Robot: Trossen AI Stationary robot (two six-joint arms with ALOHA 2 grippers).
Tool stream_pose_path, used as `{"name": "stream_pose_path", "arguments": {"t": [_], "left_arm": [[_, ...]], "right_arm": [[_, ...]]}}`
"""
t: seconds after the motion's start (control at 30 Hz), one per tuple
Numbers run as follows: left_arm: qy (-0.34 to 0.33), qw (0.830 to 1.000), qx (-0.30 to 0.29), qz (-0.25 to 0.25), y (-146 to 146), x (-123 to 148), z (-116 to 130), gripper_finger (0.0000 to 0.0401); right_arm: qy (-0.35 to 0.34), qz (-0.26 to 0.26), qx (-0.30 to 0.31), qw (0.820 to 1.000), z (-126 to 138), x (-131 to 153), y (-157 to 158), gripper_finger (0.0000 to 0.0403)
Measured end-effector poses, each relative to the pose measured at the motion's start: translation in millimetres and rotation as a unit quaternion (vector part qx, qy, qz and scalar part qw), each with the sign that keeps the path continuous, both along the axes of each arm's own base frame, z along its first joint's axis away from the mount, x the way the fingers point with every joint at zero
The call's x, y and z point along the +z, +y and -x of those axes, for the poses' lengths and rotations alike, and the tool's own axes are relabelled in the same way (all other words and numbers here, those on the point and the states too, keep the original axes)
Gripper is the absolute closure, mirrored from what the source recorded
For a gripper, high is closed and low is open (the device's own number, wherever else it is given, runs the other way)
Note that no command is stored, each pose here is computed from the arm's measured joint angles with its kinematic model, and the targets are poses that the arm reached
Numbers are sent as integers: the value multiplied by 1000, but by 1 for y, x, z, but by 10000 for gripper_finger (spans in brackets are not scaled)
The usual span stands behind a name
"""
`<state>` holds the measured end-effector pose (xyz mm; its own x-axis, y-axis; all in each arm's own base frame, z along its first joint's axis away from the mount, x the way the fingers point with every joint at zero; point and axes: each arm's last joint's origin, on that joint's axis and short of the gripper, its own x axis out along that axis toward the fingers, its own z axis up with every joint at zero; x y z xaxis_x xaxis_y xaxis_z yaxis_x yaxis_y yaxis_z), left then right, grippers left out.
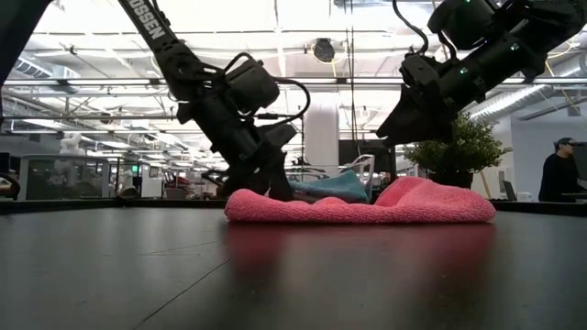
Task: Fold microfiber towels
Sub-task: Fold the pink microfiber cloth
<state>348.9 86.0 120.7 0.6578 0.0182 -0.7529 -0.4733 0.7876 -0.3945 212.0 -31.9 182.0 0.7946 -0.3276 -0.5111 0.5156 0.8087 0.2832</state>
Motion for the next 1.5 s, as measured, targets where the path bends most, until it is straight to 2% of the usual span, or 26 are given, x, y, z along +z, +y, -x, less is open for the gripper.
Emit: {"name": "stream_pose_path", "arguments": {"t": [0.23, 0.33, 0.47, 0.57, 0.67, 0.83, 0.93, 1.07, 1.2, 1.33, 1.5], "left_arm": [[35, 999, 3, -15, -8, -2, 3, 260], [36, 999, 6, -24, -10, -1, 4, 299], [45, 999, 11, -26, -11, 3, 5, 383], [57, 997, 19, -39, -13, 13, 6, 391], [57, 997, 22, -49, -16, 36, 8, 398], [39, 998, 38, -33, -30, 74, 18, 398], [44, 997, 57, -22, -41, 86, 26, 397], [111, 990, 74, -31, -52, 77, 34, 397], [139, 986, 83, -36, -52, 60, 30, 386], [120, 989, 69, -47, -49, 45, 16, 350], [118, 991, 61, -27, -45, 34, 11, 290]], "right_arm": [[0, 1, 1, 1000, 0, 0, 0, 245], [0, 0, 0, 1000, 0, 0, 0, 245], [0, 0, 0, 1000, 0, 0, 0, 245], [1, -1, 1, 1000, 0, 0, 0, 245], [3, 0, 2, 1000, 0, 0, 0, 245], [6, 7, 6, 1000, 0, -1, 0, 245], [7, 8, 7, 1000, 0, -1, 0, 245], [4, 2, 21, 1000, 0, 0, 1, 245], [1, -9, 43, 999, -1, 0, 3, 245], [-1, -19, 52, 998, -1, 0, 3, 245], [3, -21, 54, 998, -1, -1, 4, 245]]}}
